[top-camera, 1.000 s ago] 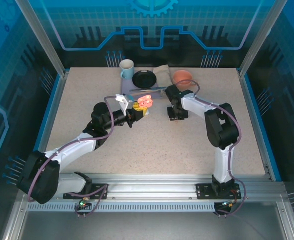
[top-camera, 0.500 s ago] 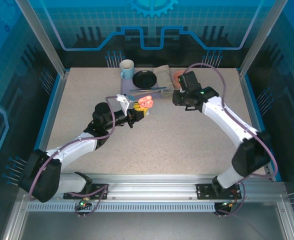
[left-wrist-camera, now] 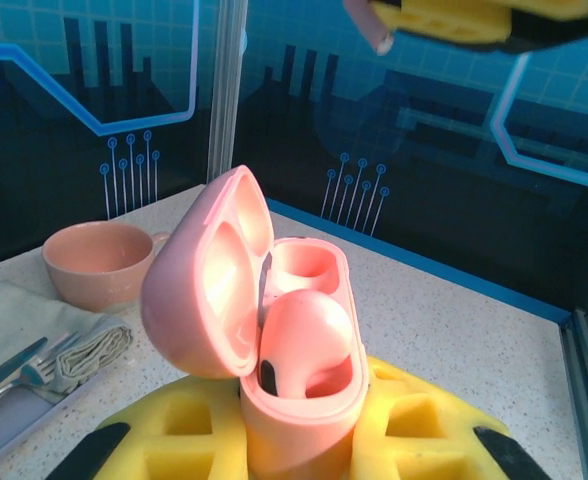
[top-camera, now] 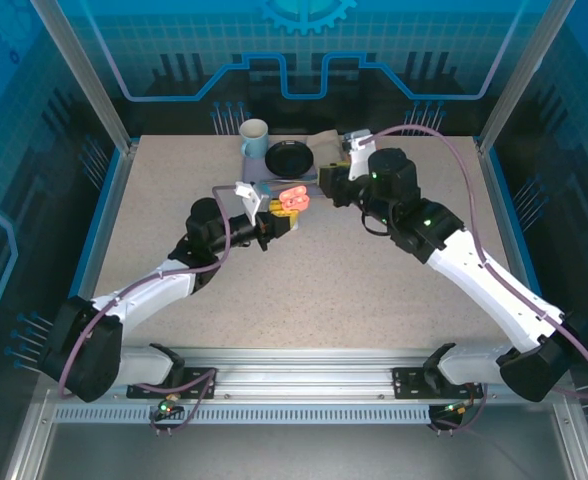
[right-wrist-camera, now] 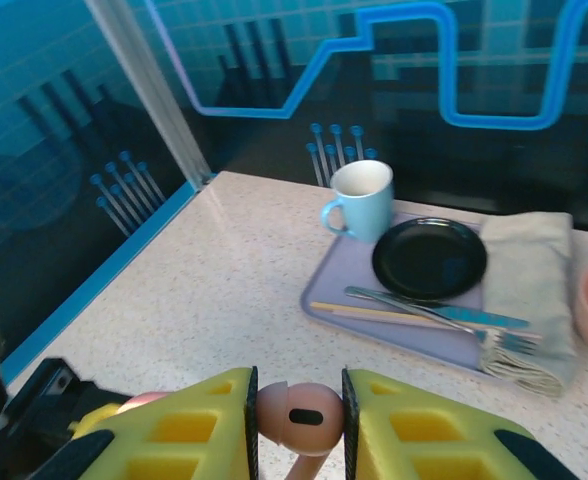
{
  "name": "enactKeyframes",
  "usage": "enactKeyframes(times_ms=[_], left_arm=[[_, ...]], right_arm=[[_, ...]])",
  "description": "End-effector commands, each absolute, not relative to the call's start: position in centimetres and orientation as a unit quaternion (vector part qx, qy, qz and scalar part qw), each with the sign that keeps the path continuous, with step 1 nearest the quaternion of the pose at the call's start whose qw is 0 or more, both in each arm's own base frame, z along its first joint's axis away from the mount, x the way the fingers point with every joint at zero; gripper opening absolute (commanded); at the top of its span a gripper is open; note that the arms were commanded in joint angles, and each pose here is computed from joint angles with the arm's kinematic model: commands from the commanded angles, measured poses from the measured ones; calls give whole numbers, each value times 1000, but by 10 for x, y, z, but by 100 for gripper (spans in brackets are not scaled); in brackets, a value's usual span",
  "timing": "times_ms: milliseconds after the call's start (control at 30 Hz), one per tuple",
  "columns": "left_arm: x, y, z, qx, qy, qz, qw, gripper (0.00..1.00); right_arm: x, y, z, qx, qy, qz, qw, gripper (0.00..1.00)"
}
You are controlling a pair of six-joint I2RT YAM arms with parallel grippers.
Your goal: Insert the wireless bluetooth earbuds into the charging case
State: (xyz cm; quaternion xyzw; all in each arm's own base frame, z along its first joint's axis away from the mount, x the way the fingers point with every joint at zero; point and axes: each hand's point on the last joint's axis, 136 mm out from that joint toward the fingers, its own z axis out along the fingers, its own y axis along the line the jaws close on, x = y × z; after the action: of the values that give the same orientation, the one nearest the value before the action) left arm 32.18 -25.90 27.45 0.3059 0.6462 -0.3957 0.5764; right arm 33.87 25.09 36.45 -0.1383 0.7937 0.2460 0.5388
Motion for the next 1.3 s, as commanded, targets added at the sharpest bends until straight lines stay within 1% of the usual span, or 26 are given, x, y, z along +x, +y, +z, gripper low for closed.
enactKeyframes(times_ms=[0, 267, 1267], left_arm=[[320, -266, 287, 314, 635, -415, 570, 0], [320, -268, 292, 318, 636, -417, 566, 0], [324, -268, 296, 318, 636, -412, 569, 0]], right_arm=[[333, 272, 377, -187, 753, 266, 571, 27], [322, 286, 372, -236, 718, 279, 592, 26], [323, 289, 334, -233, 745, 283, 558, 24]])
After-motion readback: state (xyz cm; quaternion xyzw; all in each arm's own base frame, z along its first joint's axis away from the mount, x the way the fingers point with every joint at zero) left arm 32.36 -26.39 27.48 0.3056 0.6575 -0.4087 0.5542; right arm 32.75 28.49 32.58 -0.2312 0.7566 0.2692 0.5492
